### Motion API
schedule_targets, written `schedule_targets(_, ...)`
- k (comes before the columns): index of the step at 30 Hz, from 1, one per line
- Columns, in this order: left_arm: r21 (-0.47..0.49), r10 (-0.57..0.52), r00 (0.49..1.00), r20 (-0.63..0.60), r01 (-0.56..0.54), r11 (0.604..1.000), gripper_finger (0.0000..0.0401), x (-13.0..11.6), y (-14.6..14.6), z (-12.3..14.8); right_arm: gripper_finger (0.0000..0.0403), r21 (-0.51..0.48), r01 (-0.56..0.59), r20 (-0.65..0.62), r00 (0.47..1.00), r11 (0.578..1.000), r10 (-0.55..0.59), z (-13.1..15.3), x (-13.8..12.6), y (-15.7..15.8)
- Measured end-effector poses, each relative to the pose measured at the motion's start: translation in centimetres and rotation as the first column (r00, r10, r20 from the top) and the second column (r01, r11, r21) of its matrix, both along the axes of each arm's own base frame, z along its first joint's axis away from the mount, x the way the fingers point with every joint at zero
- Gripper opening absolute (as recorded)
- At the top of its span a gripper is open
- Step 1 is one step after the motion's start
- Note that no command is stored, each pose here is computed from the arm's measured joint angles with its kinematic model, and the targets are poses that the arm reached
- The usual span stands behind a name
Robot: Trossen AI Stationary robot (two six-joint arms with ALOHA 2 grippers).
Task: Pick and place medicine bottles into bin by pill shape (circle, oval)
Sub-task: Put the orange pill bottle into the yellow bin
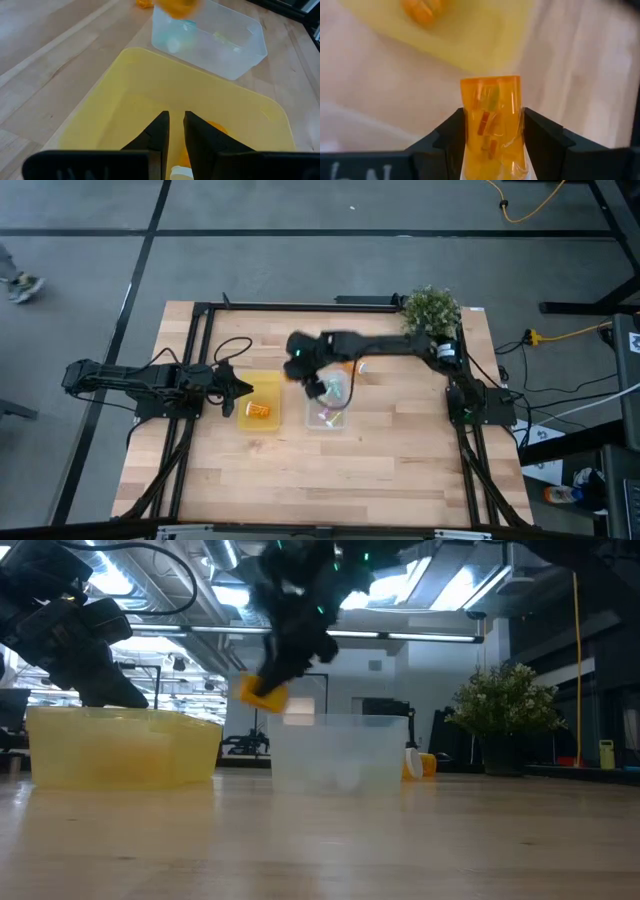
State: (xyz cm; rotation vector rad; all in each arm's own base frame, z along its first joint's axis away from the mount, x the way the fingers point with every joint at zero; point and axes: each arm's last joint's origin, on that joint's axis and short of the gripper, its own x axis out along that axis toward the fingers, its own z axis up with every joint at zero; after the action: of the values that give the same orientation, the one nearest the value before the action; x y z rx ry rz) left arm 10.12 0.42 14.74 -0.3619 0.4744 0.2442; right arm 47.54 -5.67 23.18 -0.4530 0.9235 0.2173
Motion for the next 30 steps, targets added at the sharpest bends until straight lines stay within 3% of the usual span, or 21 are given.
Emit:
schedule_targets(7, -0.001, 0.000, 1.000, 0.000, 0.000, 1.000, 0.0050, 0.0, 0.0, 0.0, 0.0173, -0.019, -0.131, 0.221, 0.966, 0.991, 0.132, 1.0, 2.2, 6.0)
schedule_targets(13, -0.001, 0.000, 1.000, 0.002, 0.000, 1.000, 0.0050, 0.0, 0.0, 0.0, 0.0173, -0.032, -0.201, 0.279, 0.939, 0.979, 0.202, -1.2, 3.7, 8.9)
schedule_targets(17, -0.001, 0.000, 1.000, 0.002, 0.000, 1.000, 0.0050, 0.0, 0.0, 0.0, 0.0173, -0.072, -0.222, 0.251, 0.939, 0.972, 0.233, -2.9, 4.1, 9.8)
schedule_targets(22, -0.001, 0.000, 1.000, 0.002, 0.000, 1.000, 0.0050, 0.0, 0.0, 0.0, 0.0177, -0.069, -0.203, 0.312, 0.926, 0.977, 0.214, -2.3, 4.3, 10.2)
schedule_targets(30, -0.001, 0.000, 1.000, 0.001, 0.000, 1.000, 0.0050, 0.0, 0.0, 0.0, 0.0228, -0.072, -0.200, 0.362, 0.908, 0.977, 0.213, -1.9, 4.6, 10.5)
